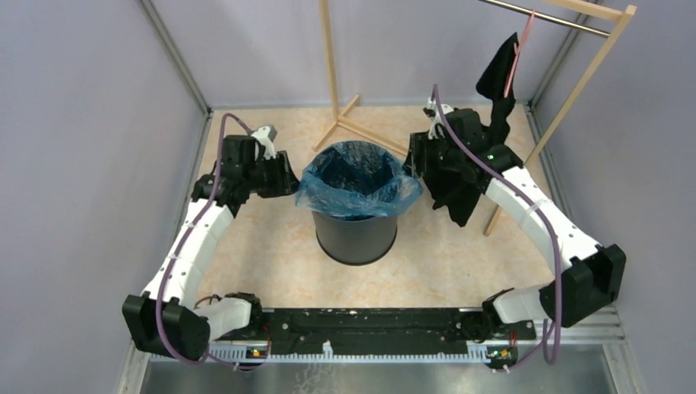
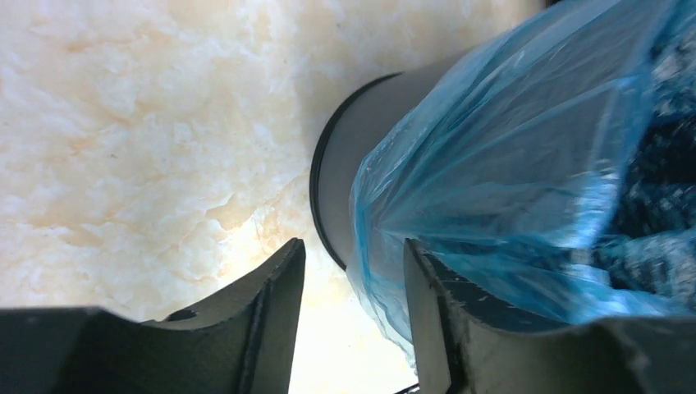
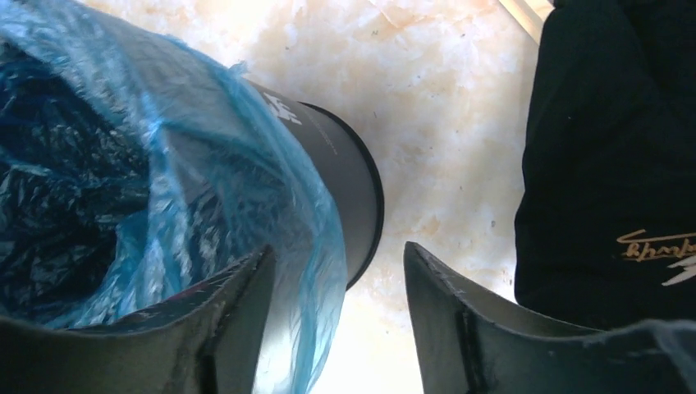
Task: Put the trash bags into the trash bin
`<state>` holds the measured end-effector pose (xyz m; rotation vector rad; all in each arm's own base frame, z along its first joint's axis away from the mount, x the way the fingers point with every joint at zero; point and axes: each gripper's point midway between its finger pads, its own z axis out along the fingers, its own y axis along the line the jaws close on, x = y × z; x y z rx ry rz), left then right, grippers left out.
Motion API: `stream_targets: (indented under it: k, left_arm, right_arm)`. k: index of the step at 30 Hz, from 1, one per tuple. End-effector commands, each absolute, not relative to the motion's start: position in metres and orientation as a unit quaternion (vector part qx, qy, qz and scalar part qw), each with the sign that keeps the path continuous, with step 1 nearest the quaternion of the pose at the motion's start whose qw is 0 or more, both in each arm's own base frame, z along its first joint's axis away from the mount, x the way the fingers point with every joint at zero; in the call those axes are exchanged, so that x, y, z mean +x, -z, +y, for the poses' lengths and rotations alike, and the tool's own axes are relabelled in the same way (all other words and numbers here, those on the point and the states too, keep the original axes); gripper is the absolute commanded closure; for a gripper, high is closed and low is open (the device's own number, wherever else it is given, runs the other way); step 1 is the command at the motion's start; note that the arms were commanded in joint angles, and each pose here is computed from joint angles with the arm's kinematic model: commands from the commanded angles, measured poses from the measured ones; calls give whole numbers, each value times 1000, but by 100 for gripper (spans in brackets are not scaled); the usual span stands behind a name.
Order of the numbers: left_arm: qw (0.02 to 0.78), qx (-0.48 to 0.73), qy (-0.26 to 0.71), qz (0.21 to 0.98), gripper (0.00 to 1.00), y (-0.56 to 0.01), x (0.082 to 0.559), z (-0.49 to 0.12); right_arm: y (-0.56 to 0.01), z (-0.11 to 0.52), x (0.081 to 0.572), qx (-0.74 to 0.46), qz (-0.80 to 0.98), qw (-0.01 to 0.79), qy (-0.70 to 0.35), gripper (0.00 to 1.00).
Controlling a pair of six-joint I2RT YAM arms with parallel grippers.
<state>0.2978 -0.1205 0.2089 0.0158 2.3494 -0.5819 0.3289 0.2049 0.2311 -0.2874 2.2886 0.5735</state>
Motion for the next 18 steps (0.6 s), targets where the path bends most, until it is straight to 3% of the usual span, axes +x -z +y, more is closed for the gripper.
stream_targets:
  k: [1, 6, 10, 18]
  left_arm:
    - [413, -3, 190, 891, 40, -255, 301, -103]
    - [444, -29, 189, 876, 20, -277, 289, -96]
    - [458, -43, 231, 857, 10, -286, 271, -103]
    - [500, -5, 386, 775, 1, -324, 231, -142]
  right_arm:
    - [-291, 193, 311, -130, 864, 434, -219, 37]
    - [-312, 183, 292, -130, 856, 448, -222, 19]
    - [-320, 182, 275, -132, 850, 449, -242, 2]
    - [-313, 228, 213, -141, 815, 377, -417, 1]
